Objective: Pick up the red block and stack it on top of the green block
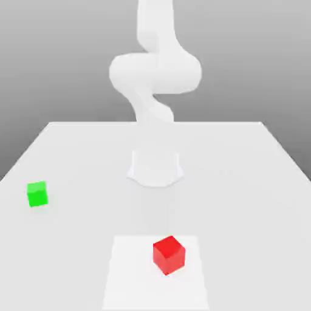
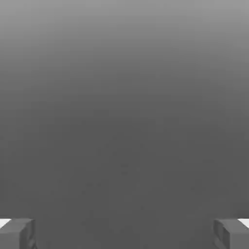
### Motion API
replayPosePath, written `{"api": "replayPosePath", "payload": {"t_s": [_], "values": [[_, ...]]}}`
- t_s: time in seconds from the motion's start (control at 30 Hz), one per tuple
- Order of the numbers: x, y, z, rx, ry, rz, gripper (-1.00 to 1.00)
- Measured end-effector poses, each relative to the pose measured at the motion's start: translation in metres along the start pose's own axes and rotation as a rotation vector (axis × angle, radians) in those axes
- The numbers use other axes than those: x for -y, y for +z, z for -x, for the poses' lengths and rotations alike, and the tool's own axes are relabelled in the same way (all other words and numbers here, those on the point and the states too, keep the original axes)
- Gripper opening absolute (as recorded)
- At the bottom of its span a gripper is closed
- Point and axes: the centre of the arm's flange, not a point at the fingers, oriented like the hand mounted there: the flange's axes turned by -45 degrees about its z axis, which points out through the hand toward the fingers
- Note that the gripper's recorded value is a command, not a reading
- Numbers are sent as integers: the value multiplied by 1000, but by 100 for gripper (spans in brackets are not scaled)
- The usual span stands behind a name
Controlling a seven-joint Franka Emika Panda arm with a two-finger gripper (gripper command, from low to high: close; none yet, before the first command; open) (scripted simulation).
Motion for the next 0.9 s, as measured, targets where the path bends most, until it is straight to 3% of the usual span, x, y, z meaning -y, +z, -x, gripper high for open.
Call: {"api": "replayPosePath", "payload": {"t_s": [0.3, 0.63, 0.87, 0.9], "values": [[21, 210, 92, 340, -267, -11, 0], [45, 339, 269, 654, -502, -225, 0], [49, 389, 323, 678, -515, -251, 0], [49, 393, 329, 679, -516, -252, -100]]}}
